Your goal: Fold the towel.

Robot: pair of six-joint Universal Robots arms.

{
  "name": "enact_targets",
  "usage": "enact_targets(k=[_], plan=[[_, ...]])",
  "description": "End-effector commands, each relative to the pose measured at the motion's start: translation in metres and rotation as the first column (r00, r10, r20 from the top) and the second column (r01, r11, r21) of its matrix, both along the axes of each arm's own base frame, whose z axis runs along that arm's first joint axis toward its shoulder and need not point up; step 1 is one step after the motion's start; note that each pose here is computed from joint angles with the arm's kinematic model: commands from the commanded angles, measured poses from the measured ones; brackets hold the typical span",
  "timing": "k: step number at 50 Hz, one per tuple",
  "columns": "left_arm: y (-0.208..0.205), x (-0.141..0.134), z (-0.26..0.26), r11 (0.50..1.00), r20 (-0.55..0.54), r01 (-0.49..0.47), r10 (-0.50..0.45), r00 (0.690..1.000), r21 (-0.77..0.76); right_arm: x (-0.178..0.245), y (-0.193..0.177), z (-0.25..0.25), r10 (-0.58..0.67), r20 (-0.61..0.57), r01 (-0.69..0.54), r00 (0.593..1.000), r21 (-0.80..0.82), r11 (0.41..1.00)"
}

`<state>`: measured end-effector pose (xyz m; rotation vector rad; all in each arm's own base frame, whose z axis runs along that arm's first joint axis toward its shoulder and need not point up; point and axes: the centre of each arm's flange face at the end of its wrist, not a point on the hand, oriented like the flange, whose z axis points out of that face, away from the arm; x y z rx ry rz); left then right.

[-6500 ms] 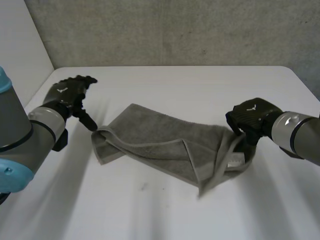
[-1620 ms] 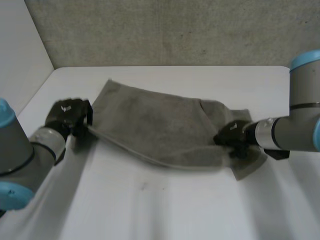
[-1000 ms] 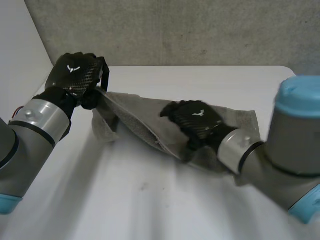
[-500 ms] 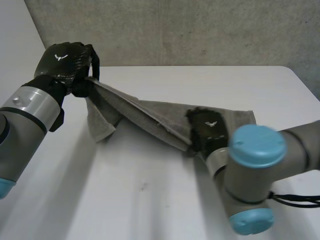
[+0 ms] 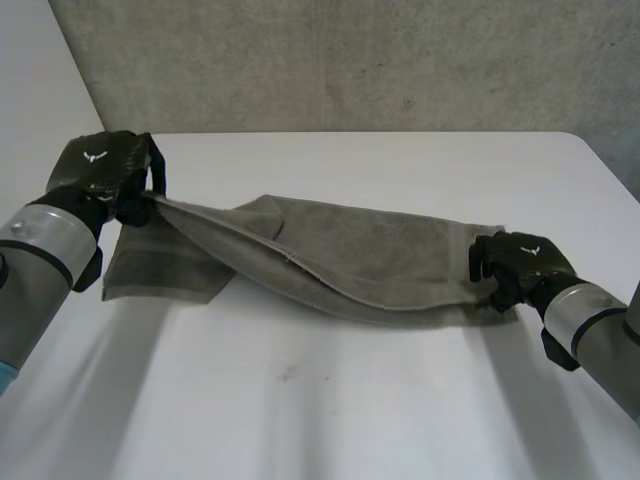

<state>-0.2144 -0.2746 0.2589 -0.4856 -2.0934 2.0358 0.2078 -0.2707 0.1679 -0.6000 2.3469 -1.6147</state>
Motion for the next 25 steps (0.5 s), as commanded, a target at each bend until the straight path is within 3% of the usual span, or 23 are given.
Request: enact_targets(k=[1,11,25], plan=[[0.004,0.001,-0.008,1.0,0.01,0.003,-0.003,1.0,0.024,-0.005,0.0,-0.004,0.06,-0.031,-0.057,0.998,0.064,0.996],[0.002,0.0,-0.022,0.998,0.018,0.004,-0.005,1.0,0.063,-0.001,0.007,-0.039,0.126,-0.072,-0.114,0.989,0.158,0.981],[0.001,0.0,-0.024,0.998,0.018,0.005,-0.007,1.0,0.065,0.001,-0.007,-0.042,0.116,-0.082,-0.115,0.99,0.013,0.993]])
